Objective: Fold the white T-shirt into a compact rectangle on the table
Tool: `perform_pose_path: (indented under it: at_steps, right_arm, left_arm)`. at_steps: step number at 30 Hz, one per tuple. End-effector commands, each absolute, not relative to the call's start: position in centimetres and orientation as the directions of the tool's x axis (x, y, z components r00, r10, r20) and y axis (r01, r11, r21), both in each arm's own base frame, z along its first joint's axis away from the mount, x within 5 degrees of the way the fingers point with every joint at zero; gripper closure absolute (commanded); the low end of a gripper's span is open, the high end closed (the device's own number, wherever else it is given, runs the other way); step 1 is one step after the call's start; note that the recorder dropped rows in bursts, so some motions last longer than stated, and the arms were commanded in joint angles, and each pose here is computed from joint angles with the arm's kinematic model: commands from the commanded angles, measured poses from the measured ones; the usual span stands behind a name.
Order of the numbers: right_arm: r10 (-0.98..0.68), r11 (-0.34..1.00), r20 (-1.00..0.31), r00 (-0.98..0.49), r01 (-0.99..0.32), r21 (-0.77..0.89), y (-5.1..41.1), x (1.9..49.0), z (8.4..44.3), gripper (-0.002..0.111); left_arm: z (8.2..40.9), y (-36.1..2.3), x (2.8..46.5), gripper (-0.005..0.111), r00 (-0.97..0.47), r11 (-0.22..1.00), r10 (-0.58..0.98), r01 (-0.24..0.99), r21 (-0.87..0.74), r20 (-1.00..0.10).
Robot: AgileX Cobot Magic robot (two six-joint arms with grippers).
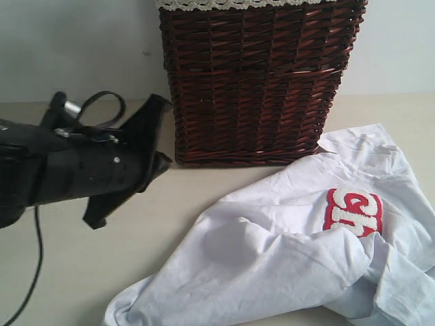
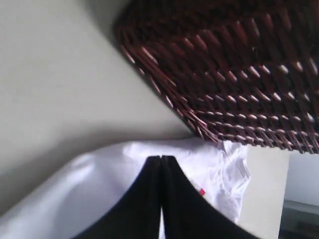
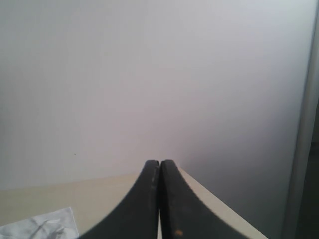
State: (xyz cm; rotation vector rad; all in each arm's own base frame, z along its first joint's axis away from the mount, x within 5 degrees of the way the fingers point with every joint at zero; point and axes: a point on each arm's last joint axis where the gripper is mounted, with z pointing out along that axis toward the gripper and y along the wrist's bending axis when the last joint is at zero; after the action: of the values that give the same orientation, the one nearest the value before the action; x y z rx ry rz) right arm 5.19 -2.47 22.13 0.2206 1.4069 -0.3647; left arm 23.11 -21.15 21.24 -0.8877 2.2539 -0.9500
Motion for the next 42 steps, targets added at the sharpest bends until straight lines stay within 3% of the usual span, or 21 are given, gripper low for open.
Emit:
perform_pose_path:
  at_steps: [1, 5, 9, 10, 13, 15, 17, 19, 22, 26, 28, 31, 33, 35, 37, 38, 40, 42]
  right_arm:
    - [-0.126, 0.924, -0.986, 0.112, 0.375, -0.075, -2.5, 5.2, 22.0, 0.108]
    - [-0.126, 0.924, -0.986, 0.112, 0.375, -0.075, -2.5, 5.2, 22.0, 0.108]
    - [-0.126, 0.924, -0.986, 0.112, 0.375, -0.075, -2.5, 5.2, 22.0, 0.108]
    - [-0.126, 0.924, -0.986, 0.112, 0.375, -0.075, -2.5, 5.2, 22.0, 0.108]
    - [-0.126, 0.924, -0.986, 0.112, 0.375, -0.075, -2.5, 5.2, 22.0, 0.108]
    - [-0.126, 0.924, -0.986, 0.112, 0.375, -0.075, -2.5, 5.2, 22.0, 0.108]
    - [-0.126, 0.924, -0.986, 0.112, 0.375, -0.075, -2.5, 5.2, 22.0, 0.108]
    - [-0.126, 0.924, -0.986, 0.112, 0.375, -0.075, -2.5, 5.2, 22.0, 0.108]
    - [-0.126, 0.924, -0.986, 0.112, 0.375, -0.075, -2.5, 5.2, 22.0, 0.108]
    - [-0.126, 0.924, -0.986, 0.112, 0.375, -0.075, -2.5, 5.2, 22.0, 0.108]
    - [-0.126, 0.924, -0.986, 0.112, 0.375, -0.075, -2.5, 5.2, 22.0, 0.108]
    - [-0.126, 0.924, -0.986, 0.112, 0.375, -0.075, -2.5, 5.2, 22.0, 0.108]
    - [-0.126, 0.924, -0.986, 0.112, 0.375, -0.075, -2.5, 5.2, 22.0, 0.108]
    - [-0.126, 0.924, -0.986, 0.112, 0.375, -0.075, -2.5, 5.2, 22.0, 0.108]
    - [-0.126, 0.924, -0.986, 0.112, 0.375, -0.075, -2.5, 5.2, 22.0, 0.108]
    - [-0.126, 0.924, -0.986, 0.112, 0.375, -0.075, -2.5, 5.2, 22.0, 0.108]
    - [-0.126, 0.924, -0.986, 0.112, 0.375, -0.075, -2.5, 5.2, 22.0, 0.108]
    - [-0.126, 0.924, -0.986, 0.112, 0.375, -0.075, -2.5, 5.2, 22.0, 0.108]
  left_arm:
    - [18.5, -24.7, 24.6, 0.107, -0.565, 0.299, -0.812, -0.618, -0.727, 0.145]
    - [18.9, -25.1, 25.1, 0.107, -0.391, 0.074, -0.861, -0.730, -0.680, 0.325]
    - [19.6, -25.1, 25.7, 0.107, -0.386, 0.087, -0.883, -0.691, -0.717, 0.266]
    - [19.6, -25.0, 25.8, 0.107, -0.416, 0.139, -0.885, -0.661, -0.737, 0.207]
    - [19.9, -24.7, 26.2, 0.107, -0.585, 0.465, -0.796, -0.423, -0.778, -0.157]
    - [20.3, -25.1, 26.1, 0.107, -0.677, 0.703, -0.591, -0.167, -0.691, -0.438]
    - [20.3, -25.5, 25.7, 0.107, -0.701, 0.825, -0.385, 0.030, -0.564, -0.601]
    - [20.1, -25.5, 25.5, 0.107, -0.714, 0.823, -0.396, 0.003, -0.568, -0.577]
    - [19.7, -25.3, 25.2, 0.107, -0.710, 0.722, -0.580, -0.219, -0.657, -0.400]
    - [19.5, -25.2, 25.1, 0.107, -0.724, 0.745, -0.549, -0.197, -0.637, -0.418]
    - [19.5, -25.2, 25.1, 0.107, -0.747, 0.827, -0.414, -0.071, -0.557, -0.520]
    - [19.5, -25.3, 25.1, 0.107, -0.709, 0.923, -0.029, 0.251, -0.290, -0.704]
    - [19.5, -25.6, 24.8, 0.107, -0.566, 0.859, 0.316, 0.511, -0.024, -0.761]
    - [19.5, -26.1, 24.3, 0.107, -0.341, 0.682, 0.601, 0.691, 0.241, -0.723]
    - [19.5, -26.6, 23.7, 0.107, -0.173, 0.525, 0.744, 0.748, 0.406, -0.645]
    - [19.5, -26.7, 23.5, 0.107, -0.168, 0.521, 0.757, 0.738, 0.428, -0.632]
    - [19.8, -26.5, 23.2, 0.107, -0.240, 0.603, 0.728, 0.669, 0.434, -0.642]
    - [20.5, -25.8, 23.0, 0.107, -0.376, 0.767, 0.608, 0.505, 0.396, -0.699]
